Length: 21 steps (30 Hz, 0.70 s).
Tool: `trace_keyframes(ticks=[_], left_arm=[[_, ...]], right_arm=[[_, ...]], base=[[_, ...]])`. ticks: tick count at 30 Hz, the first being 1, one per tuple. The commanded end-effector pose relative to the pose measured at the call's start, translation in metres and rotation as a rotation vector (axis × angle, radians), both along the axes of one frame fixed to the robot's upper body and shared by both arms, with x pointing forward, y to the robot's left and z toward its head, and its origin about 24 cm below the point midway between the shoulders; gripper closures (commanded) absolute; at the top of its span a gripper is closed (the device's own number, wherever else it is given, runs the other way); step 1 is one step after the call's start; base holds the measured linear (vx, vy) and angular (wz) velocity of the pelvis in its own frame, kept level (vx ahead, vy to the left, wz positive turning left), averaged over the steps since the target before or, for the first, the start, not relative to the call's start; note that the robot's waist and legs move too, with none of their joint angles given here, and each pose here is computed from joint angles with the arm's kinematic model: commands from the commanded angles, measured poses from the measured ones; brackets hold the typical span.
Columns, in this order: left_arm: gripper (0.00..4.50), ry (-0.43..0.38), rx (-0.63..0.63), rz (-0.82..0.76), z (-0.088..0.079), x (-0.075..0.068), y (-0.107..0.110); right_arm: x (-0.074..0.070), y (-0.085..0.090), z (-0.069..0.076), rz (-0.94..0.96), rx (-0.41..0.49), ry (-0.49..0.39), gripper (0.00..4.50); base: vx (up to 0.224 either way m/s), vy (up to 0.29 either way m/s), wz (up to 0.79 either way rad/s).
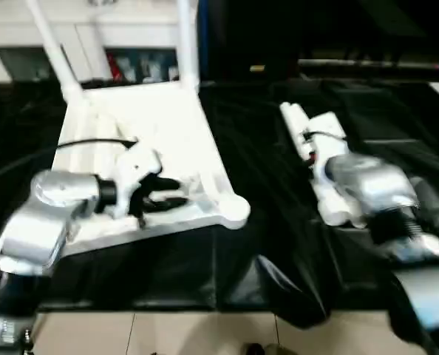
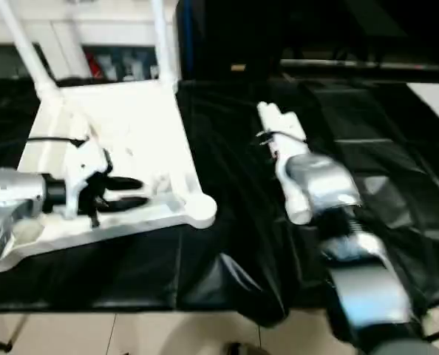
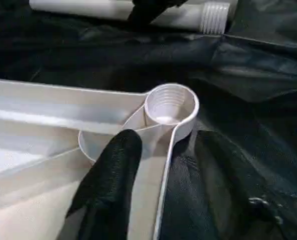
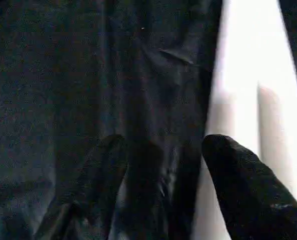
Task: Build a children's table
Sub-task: Pick table leg
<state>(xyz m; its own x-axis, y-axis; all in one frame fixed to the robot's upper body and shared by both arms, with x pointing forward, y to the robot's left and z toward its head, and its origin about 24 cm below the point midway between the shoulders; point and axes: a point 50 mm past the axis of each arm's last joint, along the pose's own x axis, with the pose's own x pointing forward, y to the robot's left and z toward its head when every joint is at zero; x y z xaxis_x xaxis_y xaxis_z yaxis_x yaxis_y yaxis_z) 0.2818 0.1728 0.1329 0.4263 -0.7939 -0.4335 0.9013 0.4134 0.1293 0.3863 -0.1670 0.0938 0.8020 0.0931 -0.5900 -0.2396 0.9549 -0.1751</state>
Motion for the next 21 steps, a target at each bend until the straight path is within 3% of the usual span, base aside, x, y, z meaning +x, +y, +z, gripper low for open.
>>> trace_keyframes(ticks=[1, 9, 13, 17, 18, 21], left_arm=[[1.98, 0.010, 0.004, 0.006, -0.001, -0.004, -0.001], [1.48, 0.027, 0.005, 0.016, 0.000, -0.010, -0.003], [1.17, 0.029, 0.012, 0.001, 0.001, -0.011, -0.005], [0.78, 0.030, 0.009, -0.021, 0.001, -0.012, -0.009], [0.66, 0.025, 0.008, -0.028, 0.002, -0.011, -0.012], [0.39, 0.024, 0.007, -0.039, 0.002, -0.011, -0.015]], right_arm=[[0.005, -0.005, 0.003, -0.056, -0.010, -0.020, 1.32], [0.014, -0.008, 0.014, -0.096, -0.085, -0.061, 0.70], [0.013, -0.018, 0.015, -0.140, -0.095, -0.021, 0.51], [0.009, -0.024, 0.010, -0.166, -0.005, 0.053, 0.51], [0.005, -0.027, 0.002, -0.159, 0.025, 0.106, 0.51], [0.002, -0.030, -0.005, -0.173, 0.057, 0.137, 0.51]], base=[[0.000, 0.000, 0.00], [0.000, 0.000, 0.00], [0.000, 0.000, 0.00], [0.000, 0.000, 0.00], [0.000, 0.000, 0.00], [0.000, 0.000, 0.00]])
